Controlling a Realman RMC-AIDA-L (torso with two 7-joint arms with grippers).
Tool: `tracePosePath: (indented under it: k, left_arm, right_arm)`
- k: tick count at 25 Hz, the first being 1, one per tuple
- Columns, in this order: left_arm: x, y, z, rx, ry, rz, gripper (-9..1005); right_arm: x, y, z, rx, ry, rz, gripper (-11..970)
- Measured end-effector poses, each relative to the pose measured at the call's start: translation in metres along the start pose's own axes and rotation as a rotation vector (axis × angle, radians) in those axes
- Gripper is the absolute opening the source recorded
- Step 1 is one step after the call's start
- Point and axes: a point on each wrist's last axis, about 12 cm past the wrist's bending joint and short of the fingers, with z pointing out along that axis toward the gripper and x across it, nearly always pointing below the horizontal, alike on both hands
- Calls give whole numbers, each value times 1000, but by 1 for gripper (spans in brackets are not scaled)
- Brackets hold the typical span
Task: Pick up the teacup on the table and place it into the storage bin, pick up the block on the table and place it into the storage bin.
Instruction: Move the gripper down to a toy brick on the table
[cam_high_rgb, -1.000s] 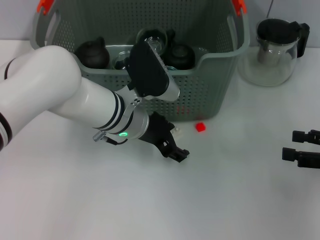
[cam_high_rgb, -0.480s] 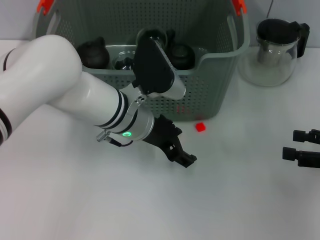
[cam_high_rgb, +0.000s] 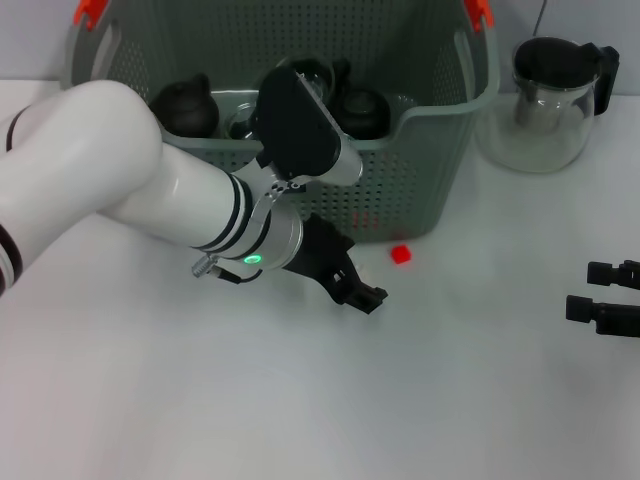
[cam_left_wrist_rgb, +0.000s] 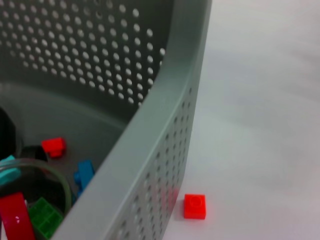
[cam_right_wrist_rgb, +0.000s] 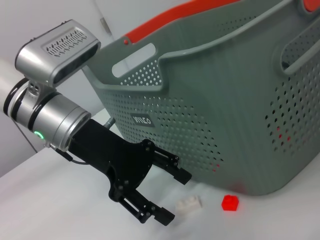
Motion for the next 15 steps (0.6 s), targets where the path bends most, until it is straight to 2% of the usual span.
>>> tracePosePath:
  k: [15]
  left_arm:
    - [6, -1, 5, 0, 20, -11, 832]
  right_arm:
    - [-1, -1, 2, 4, 0, -2, 916]
